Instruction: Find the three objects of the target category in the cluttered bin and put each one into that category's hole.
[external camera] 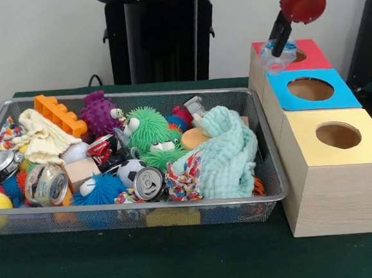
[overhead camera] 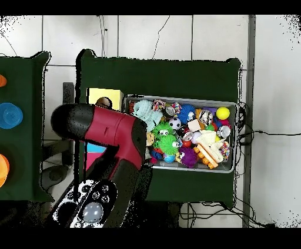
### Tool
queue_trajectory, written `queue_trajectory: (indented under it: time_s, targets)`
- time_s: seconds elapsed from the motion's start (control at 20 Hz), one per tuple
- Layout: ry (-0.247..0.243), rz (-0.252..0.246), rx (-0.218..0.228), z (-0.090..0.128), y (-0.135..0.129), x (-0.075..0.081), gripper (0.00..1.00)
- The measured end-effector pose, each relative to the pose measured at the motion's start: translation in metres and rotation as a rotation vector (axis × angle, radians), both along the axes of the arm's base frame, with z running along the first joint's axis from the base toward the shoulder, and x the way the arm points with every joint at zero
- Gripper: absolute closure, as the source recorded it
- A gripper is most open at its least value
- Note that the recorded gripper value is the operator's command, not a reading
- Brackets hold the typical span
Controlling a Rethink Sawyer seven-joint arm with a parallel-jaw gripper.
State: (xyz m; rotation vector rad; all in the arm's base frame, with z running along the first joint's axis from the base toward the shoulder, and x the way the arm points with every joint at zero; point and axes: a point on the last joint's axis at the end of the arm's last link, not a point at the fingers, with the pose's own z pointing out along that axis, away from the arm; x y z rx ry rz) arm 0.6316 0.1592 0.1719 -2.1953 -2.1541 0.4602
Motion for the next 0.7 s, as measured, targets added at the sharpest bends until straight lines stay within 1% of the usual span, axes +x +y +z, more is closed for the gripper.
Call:
queue_trajectory:
  time_s: [0.35,0.7]
  targets:
    - [0.014,0.016,0.002,-0.021,0.016,0.004,1.00]
    - [0.006,0.014,0.012,-0.025,0.022,0.011,1.00]
